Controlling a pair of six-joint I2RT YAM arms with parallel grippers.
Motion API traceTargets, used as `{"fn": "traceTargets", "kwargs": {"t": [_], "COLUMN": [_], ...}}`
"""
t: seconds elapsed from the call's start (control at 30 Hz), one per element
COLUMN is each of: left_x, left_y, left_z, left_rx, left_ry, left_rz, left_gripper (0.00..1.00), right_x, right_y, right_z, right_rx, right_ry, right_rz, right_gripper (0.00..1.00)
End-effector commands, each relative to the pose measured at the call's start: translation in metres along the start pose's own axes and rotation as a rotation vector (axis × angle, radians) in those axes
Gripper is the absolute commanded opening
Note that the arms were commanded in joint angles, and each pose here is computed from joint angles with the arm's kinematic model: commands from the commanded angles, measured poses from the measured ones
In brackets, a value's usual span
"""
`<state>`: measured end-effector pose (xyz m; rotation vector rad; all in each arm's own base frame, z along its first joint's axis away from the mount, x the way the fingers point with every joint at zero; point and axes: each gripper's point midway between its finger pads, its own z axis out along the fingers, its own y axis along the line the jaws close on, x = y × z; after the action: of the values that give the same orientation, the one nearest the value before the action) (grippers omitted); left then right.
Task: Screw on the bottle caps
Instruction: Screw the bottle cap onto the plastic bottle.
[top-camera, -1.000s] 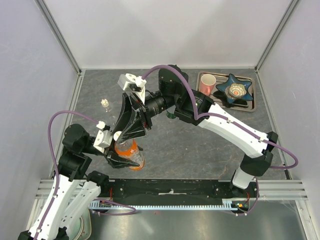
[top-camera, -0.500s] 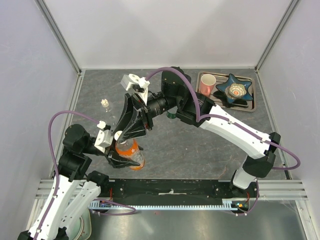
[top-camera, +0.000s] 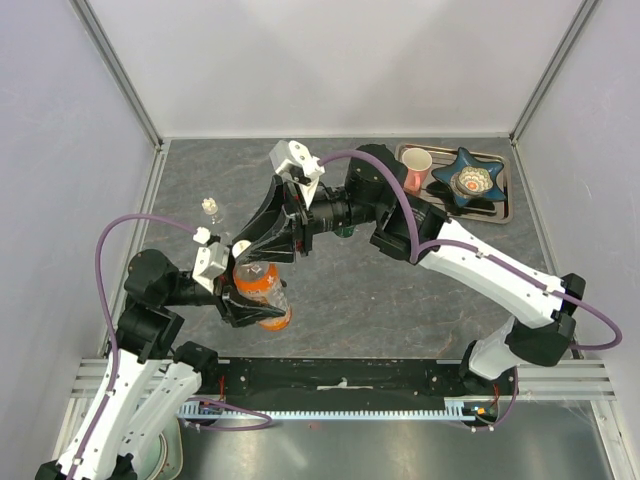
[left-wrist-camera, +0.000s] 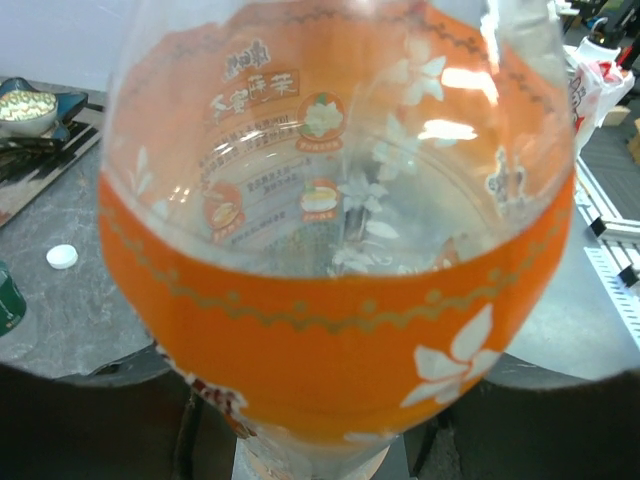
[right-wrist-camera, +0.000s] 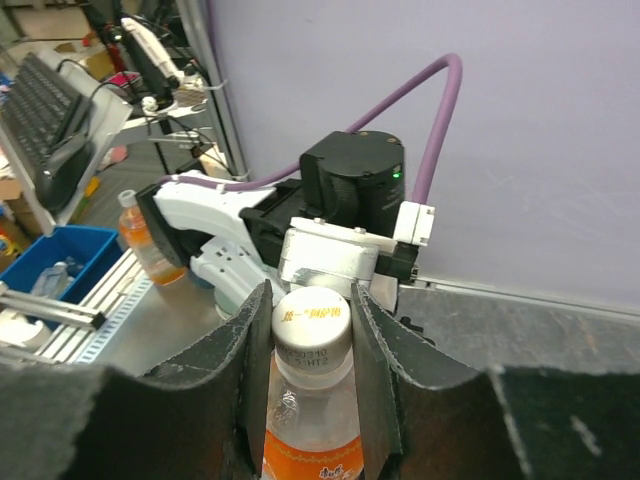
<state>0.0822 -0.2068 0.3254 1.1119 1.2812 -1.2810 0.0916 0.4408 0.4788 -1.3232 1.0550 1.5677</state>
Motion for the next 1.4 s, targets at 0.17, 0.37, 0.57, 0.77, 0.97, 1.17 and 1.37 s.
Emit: {"fn": "traceTargets", "kwargs": {"t": [0.17, 0.37, 0.57, 0.77, 0.97, 1.17, 1.37], "left_x": [-0.073, -0.072, -0.063, -0.058, -0.046, -0.046, -0.053], "left_y": [0.006, 0.003, 0.008, 0.022, 0.033, 0.038, 0.04], "left_z": [-0.003, -0.003, -0.007, -0.013, -0.015, -0.017, -0.018], "left_rx": [-0.136, -0.114, -0.149, -0.22, -0.256, -0.287, -0.323], "left_ry": [-0.178, -0.162, -0.112, -0.052, -0.014, -0.021, -0.044], "left_rz": [0.076, 0.106, 0.204, 0.339, 0.361, 0.348, 0.301], "left_gripper": [0.02, 0.02, 0.02, 0.02, 0.02, 0.02, 0.02], "right_x": [0.065, 0.074, 0.082, 0.093, 0.096, 0.109, 0.139], "right_y": [-0.016, -0.008, 0.007, 0.024, 0.042, 0.046, 0.032], "right_z": [-0.005, -0.003, -0.003, -0.009, -0.007, -0.007, -0.014], "right_rx": [0.126, 0.074, 0.011, -0.006, -0.037, -0.004, 0.13], "right_ry": [0.077, 0.092, 0.135, 0.174, 0.19, 0.215, 0.322], "right_rz": [0.14, 0.212, 0.299, 0.339, 0.364, 0.356, 0.311], "right_gripper": [0.08, 0.1, 0.11, 0.11, 0.11, 0.11, 0.08]}}
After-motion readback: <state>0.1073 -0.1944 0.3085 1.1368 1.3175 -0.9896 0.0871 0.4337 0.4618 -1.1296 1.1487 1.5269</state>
